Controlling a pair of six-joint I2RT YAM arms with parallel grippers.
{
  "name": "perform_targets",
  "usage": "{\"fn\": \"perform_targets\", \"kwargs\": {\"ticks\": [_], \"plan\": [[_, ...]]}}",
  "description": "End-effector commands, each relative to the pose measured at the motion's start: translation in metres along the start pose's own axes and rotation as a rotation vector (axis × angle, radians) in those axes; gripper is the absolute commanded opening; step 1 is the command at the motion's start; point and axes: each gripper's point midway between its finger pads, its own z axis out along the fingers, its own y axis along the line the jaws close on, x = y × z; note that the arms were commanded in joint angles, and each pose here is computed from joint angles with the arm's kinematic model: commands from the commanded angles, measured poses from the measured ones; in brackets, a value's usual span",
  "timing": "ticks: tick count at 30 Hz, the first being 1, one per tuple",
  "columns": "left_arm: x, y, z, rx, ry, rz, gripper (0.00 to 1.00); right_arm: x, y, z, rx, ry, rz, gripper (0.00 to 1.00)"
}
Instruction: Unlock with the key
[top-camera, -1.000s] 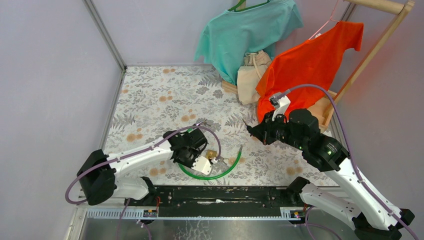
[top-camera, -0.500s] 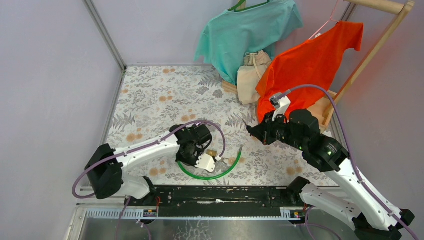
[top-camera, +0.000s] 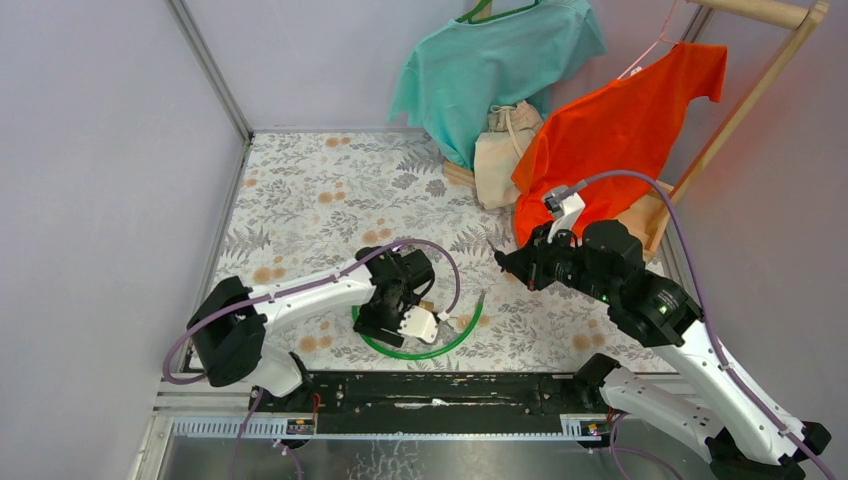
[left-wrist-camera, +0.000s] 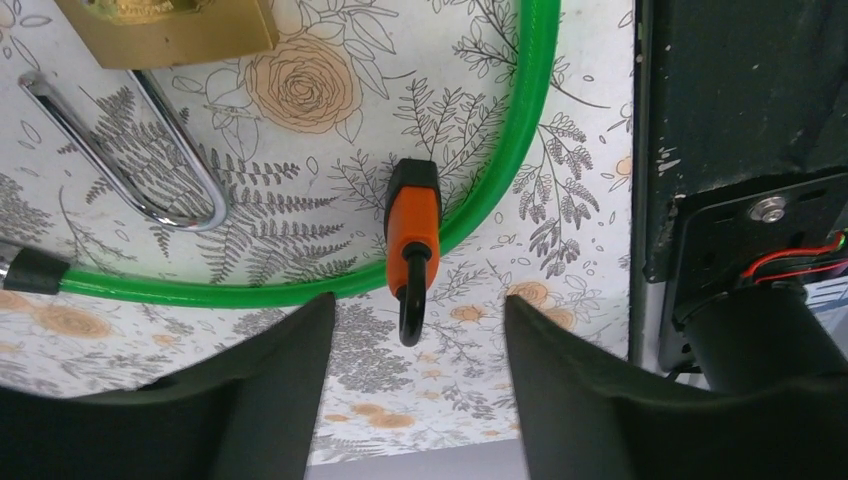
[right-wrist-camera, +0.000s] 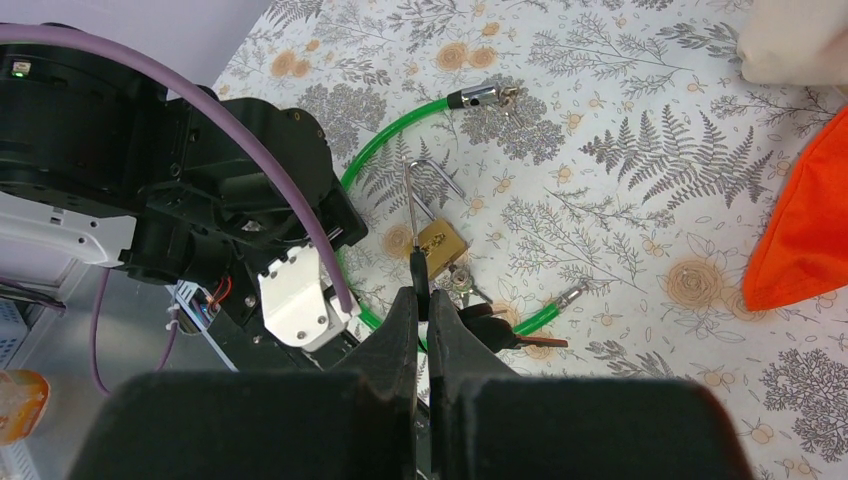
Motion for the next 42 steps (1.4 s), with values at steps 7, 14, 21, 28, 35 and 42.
{"fn": "perform_targets", "kwargs": {"ticks": [7,14,21,28,35,42], "plan": [[-0.013,0.003,0.012,-0.075,0.038,0.004,0.72,-0.015,0.007,-0.003,-0.027,-0.059,-0.007,0.00],[-0.001,0.005,0.033,-0.075,0.171,-0.010,0.63,-0.017,0.005,-0.009,-0.011,-0.072,-0.009,0.00],[0.011,0.010,0.044,-0.085,0.266,-0.037,0.53,-0.018,0.006,-0.009,-0.013,-0.074,-0.010,0.00],[0.020,0.012,0.052,-0.106,0.308,-0.029,0.39,-0.016,0.005,-0.009,-0.011,-0.071,-0.012,0.00],[0.025,0.013,0.052,-0.108,0.338,-0.026,0.18,-0.017,0.005,-0.009,-0.014,-0.073,-0.012,0.00],[0.023,0.010,0.048,-0.101,0.336,-0.049,0.01,-0.019,0.006,-0.008,-0.013,-0.071,-0.022,0.00]]}}
